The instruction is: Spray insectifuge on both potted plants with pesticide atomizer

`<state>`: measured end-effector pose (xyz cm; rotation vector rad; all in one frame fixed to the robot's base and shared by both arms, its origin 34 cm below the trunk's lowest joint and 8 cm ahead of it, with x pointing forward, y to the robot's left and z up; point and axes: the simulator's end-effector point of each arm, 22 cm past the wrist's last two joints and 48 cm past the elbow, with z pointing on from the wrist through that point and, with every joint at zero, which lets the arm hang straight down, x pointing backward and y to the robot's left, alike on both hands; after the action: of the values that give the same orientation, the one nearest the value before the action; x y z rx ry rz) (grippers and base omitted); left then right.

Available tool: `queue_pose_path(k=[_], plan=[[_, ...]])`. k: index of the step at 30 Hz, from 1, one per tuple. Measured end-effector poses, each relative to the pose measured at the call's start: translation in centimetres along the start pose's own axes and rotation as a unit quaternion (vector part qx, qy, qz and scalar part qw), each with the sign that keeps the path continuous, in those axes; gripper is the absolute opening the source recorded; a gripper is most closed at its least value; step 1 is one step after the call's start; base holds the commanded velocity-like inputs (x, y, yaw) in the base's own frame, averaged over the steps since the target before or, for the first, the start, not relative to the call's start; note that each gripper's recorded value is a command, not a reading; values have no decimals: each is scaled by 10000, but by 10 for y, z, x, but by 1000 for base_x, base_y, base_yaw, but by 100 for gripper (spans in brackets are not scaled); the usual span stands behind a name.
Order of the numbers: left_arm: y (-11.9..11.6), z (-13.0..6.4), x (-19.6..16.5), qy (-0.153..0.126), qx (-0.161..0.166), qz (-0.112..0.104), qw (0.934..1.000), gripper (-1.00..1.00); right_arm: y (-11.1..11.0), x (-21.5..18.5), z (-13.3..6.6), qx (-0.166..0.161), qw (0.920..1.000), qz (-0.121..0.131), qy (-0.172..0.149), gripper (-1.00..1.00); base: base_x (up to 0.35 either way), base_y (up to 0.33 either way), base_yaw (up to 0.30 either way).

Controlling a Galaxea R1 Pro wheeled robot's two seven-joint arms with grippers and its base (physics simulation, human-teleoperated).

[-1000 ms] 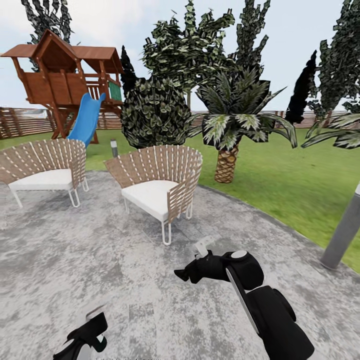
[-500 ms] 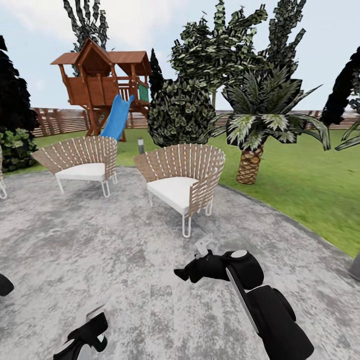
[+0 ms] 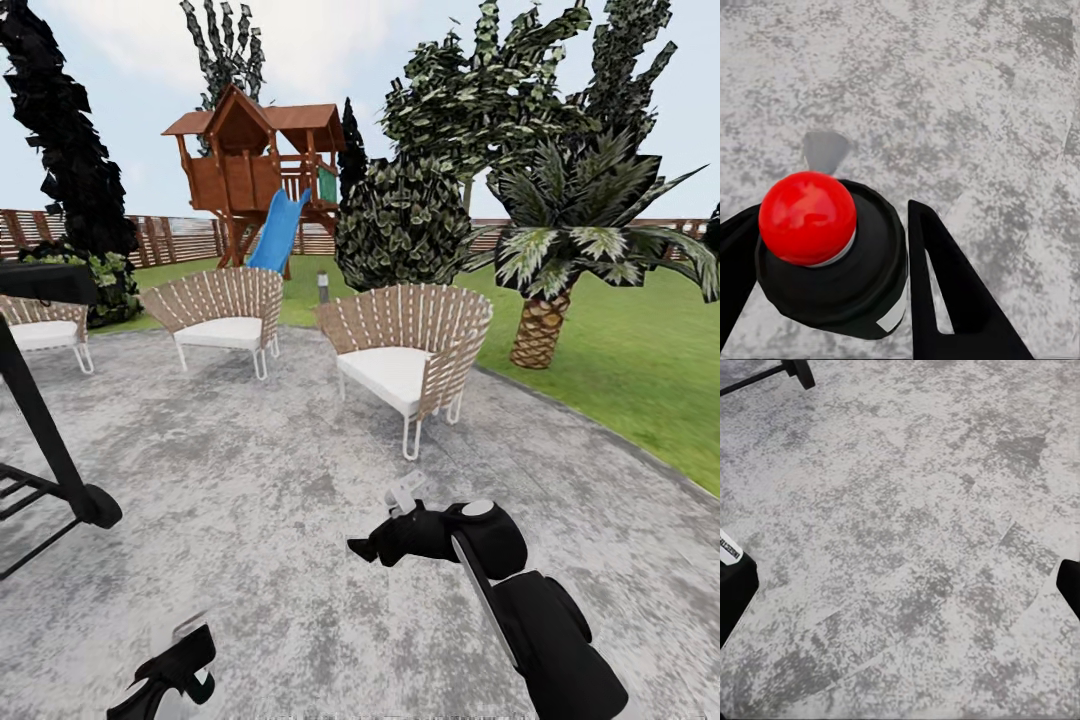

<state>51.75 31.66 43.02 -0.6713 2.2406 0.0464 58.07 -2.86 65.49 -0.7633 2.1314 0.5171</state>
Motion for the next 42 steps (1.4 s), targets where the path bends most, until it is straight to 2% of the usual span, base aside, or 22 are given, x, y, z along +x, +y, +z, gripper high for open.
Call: queue_pose_path(k=[7,13,42], plan=[[0,0,0,0,1,-2,10000,-100,-2,0,-1,5,10000,28,-10,100,-295,200,25],[-1,0,0,-2,5,0,10000,-100,-3,-6,-2,26,10000,6,-55,100,-237,166,234],[0,-1,0,-3,6,1,10000,-100,1,-4,0,0,10000,-41,-25,100,-3,2,299]])
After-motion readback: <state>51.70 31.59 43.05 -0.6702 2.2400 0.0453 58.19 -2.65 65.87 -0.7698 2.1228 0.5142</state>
